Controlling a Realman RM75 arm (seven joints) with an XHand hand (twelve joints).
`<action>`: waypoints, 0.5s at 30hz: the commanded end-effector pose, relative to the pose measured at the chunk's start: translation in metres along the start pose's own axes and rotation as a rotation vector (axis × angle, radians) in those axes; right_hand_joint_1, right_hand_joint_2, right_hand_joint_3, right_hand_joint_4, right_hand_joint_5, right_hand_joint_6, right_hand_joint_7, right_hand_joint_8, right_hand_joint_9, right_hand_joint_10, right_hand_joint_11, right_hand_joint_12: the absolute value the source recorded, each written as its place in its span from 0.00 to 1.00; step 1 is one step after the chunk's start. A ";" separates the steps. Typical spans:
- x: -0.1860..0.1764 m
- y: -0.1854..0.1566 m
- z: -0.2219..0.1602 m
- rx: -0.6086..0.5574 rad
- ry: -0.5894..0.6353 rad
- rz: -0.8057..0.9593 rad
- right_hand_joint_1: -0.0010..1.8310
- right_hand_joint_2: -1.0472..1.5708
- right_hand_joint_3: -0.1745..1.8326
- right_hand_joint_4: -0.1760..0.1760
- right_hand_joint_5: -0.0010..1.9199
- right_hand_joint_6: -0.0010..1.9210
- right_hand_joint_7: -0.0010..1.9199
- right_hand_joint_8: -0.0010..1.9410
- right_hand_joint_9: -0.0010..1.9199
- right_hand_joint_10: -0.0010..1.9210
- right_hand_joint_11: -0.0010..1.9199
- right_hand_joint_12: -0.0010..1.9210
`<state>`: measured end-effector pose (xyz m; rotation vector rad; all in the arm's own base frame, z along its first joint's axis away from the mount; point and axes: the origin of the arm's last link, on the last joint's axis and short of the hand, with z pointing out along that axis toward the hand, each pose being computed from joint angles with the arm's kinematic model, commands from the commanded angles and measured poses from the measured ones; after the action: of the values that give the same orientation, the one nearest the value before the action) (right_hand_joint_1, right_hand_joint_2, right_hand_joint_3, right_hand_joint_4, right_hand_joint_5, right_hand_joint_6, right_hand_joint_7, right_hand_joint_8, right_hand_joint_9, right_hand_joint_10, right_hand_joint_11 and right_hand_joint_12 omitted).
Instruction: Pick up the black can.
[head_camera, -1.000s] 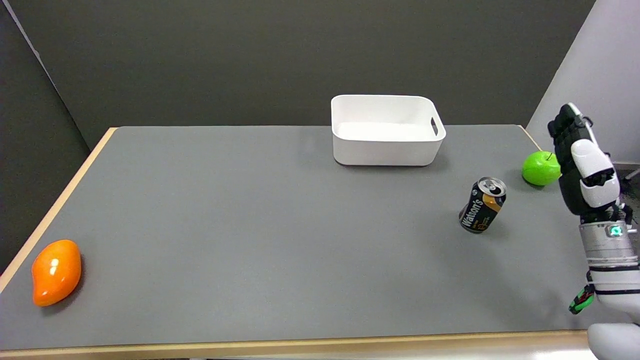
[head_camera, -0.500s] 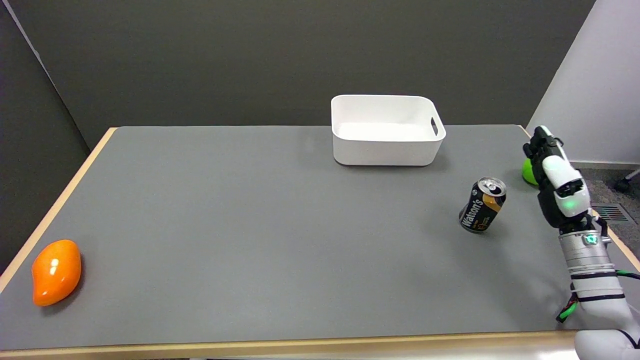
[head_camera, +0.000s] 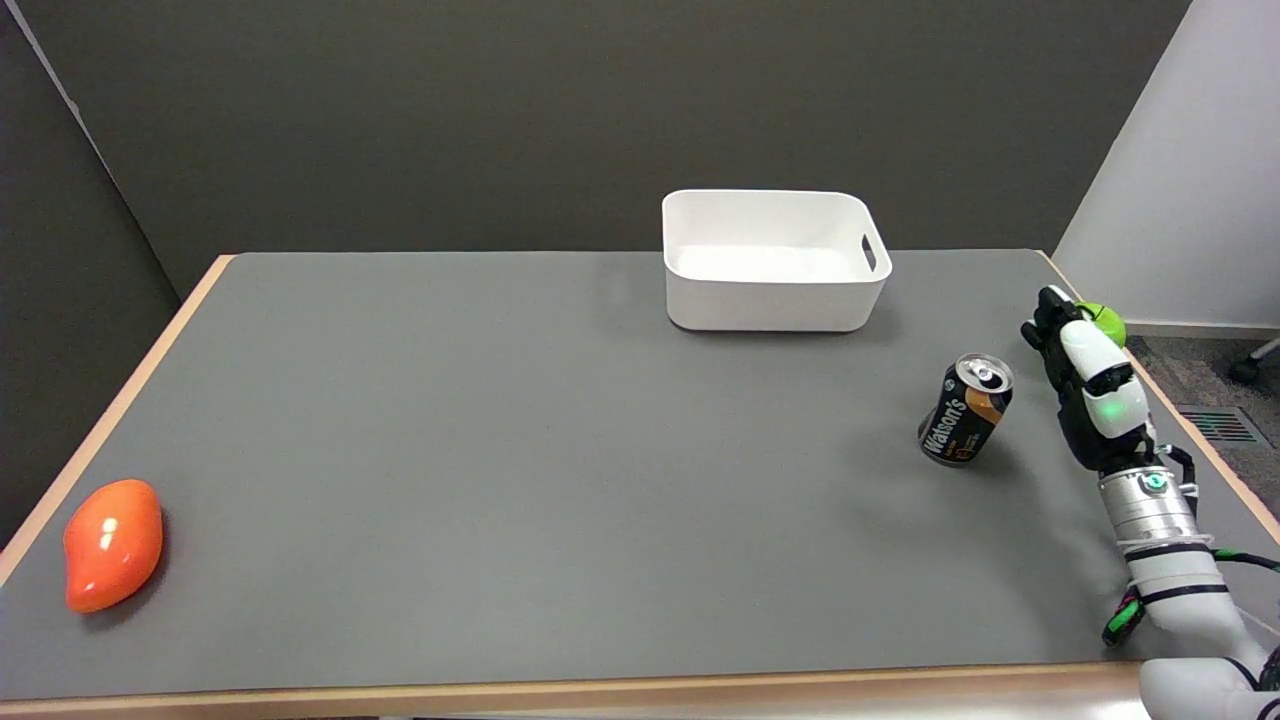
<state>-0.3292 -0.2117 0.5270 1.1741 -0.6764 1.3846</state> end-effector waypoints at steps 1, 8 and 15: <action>-0.007 0.028 -0.003 -0.141 0.005 -0.005 0.13 0.62 0.49 0.26 0.02 0.15 0.00 0.10 0.00 0.09 0.00 0.27; -0.015 0.028 0.000 -0.142 -0.018 0.001 0.14 0.60 0.55 0.27 0.02 0.15 0.02 0.07 0.00 0.10 0.00 0.30; -0.032 0.025 0.010 -0.128 -0.077 0.009 0.13 0.60 0.55 0.27 0.02 0.15 0.02 0.07 0.00 0.10 0.00 0.31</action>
<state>-0.3498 -0.2192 0.5232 1.1016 -0.7450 1.3285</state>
